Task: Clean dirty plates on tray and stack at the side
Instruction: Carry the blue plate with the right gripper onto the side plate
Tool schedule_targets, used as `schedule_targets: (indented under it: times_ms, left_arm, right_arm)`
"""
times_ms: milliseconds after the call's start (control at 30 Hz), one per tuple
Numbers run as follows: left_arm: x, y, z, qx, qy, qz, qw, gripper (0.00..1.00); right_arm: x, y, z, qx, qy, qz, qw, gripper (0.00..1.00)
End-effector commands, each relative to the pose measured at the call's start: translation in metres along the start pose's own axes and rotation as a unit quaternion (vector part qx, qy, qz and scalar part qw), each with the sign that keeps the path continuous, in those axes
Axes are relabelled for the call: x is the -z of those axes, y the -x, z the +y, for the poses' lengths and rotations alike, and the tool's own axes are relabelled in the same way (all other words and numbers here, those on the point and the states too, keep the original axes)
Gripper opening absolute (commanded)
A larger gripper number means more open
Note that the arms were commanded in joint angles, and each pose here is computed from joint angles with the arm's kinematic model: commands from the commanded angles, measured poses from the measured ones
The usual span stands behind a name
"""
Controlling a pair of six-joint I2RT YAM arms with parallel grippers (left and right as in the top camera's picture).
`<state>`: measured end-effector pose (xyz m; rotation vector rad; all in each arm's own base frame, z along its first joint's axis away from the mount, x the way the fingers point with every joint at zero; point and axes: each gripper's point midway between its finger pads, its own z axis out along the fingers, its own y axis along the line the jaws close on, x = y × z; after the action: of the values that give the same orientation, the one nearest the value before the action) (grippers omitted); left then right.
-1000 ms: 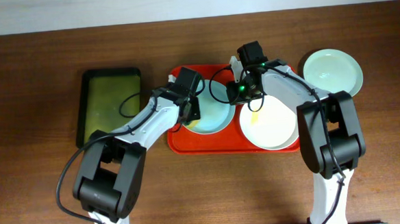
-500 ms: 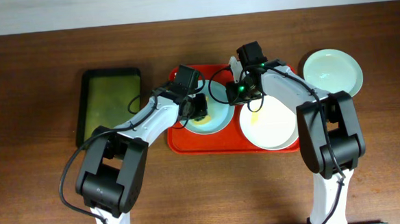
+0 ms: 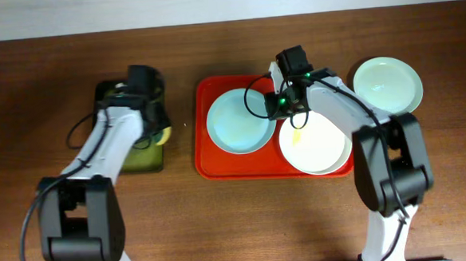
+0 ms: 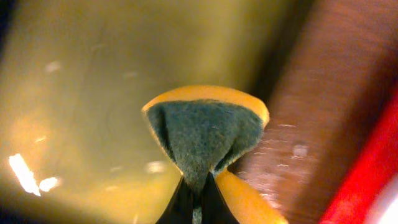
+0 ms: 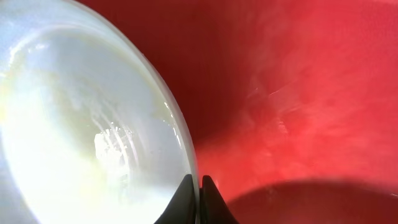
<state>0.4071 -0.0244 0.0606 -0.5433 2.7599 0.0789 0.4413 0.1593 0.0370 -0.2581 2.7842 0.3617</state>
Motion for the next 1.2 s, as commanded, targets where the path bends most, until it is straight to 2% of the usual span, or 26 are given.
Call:
schedule_targets:
  times_ms: [0, 67, 100, 167, 267, 367, 500, 533, 567, 600, 633, 667, 700, 733, 800, 833, 867, 900, 933, 967, 1000, 1067, 1167]
  left_arm:
    - [0.004, 0.005, 0.048, 0.061, 0.002, 0.028, 0.998, 0.0]
    - [0.003, 0.007, 0.058, 0.082, -0.01, 0.036, 0.996, 0.0]
    - [0.002, 0.007, 0.058, 0.083, -0.011, 0.037, 0.996, 0.0]
    - [0.002, 0.007, 0.058, 0.083, -0.011, 0.037, 0.996, 0.0]
    - [0.002, 0.007, 0.058, 0.083, -0.011, 0.037, 0.996, 0.0]
    - [0.002, 0.007, 0.058, 0.083, -0.011, 0.037, 0.996, 0.0]
    - [0.002, 0.006, 0.058, 0.083, -0.011, 0.038, 0.996, 0.0]
    - [0.002, 0.007, 0.058, 0.083, -0.011, 0.037, 0.996, 0.0]
    - [0.002, 0.007, 0.058, 0.083, -0.011, 0.037, 0.996, 0.0]
    - [0.002, 0.007, 0.058, 0.083, -0.011, 0.037, 0.996, 0.0]
    - [0.002, 0.007, 0.058, 0.083, -0.011, 0.037, 0.996, 0.0]
    - [0.002, 0.006, 0.058, 0.083, -0.011, 0.038, 0.996, 0.0]
    - [0.002, 0.006, 0.058, 0.083, -0.011, 0.038, 0.996, 0.0]
    - [0.002, 0.006, 0.058, 0.083, -0.011, 0.038, 0.996, 0.0]
    - [0.002, 0.006, 0.058, 0.083, -0.011, 0.038, 0.996, 0.0]
    - [0.002, 0.006, 0.058, 0.083, -0.011, 0.039, 0.996, 0.0]
    - [0.002, 0.006, 0.058, 0.083, -0.011, 0.039, 0.996, 0.0]
    - [0.002, 0.006, 0.058, 0.083, -0.011, 0.039, 0.996, 0.0]
    - [0.002, 0.006, 0.058, 0.083, -0.011, 0.039, 0.996, 0.0]
    - [0.002, 0.006, 0.058, 0.083, -0.011, 0.039, 0.996, 0.0]
    - [0.002, 0.006, 0.058, 0.083, -0.011, 0.039, 0.996, 0.0]
    - [0.002, 0.006, 0.058, 0.083, -0.011, 0.039, 0.996, 0.0]
    - [0.002, 0.006, 0.058, 0.083, -0.011, 0.039, 0.996, 0.0]
  right_arm:
    - [0.079, 0.038, -0.002, 0.063, -0.188, -0.115, 0.973, 0.04]
    - [0.116, 0.05, 0.02, 0.159, -0.273, -0.157, 0.936, 0.04]
    - [0.131, 0.054, 0.036, 0.235, -0.331, -0.165, 0.899, 0.04]
    - [0.15, 0.052, 0.051, 0.3, -0.412, -0.159, 0.846, 0.04]
    - [0.193, 0.057, 0.068, 0.31, -0.532, -0.186, 0.766, 0.04]
    - [0.219, 0.056, 0.093, 0.369, -0.596, -0.159, 0.696, 0.04]
    - [0.222, 0.057, 0.117, 0.424, -0.598, -0.145, 0.665, 0.04]
    - [0.221, 0.057, 0.117, 0.427, -0.597, -0.143, 0.663, 0.04]
    - [0.217, 0.058, 0.119, 0.417, -0.584, -0.161, 0.678, 0.04]
    - [0.196, 0.059, 0.124, 0.395, -0.518, -0.206, 0.73, 0.04]
    - [0.164, 0.052, 0.126, 0.424, -0.441, -0.191, 0.768, 0.04]
    - [0.122, 0.038, 0.115, 0.466, -0.342, -0.133, 0.805, 0.04]
    - [0.111, 0.039, 0.089, 0.425, -0.308, -0.119, 0.843, 0.04]
    - [0.119, 0.052, 0.051, 0.334, -0.32, -0.136, 0.876, 0.04]
    - [0.135, 0.07, -0.022, 0.145, -0.321, -0.177, 0.919, 0.04]
    - [0.128, 0.072, -0.054, 0.047, -0.224, -0.185, 0.956, 0.04]
    - [0.124, 0.074, -0.069, 0.009, -0.106, -0.184, 0.977, 0.04]
    - [0.131, 0.073, -0.086, -0.017, -0.035, -0.19, 0.981, 0.04]
    - [0.142, 0.067, -0.123, -0.06, 0.003, -0.197, 0.979, 0.04]
    - [0.148, 0.057, -0.157, -0.095, -0.007, -0.196, 0.976, 0.04]
    - [0.155, 0.034, -0.218, -0.16, -0.035, -0.189, 0.968, 0.04]
    - [0.161, 0.005, -0.281, -0.255, -0.058, -0.192, 0.946, 0.04]
    - [0.15, -0.033, -0.337, -0.34, -0.091, -0.173, 0.92, 0.04]
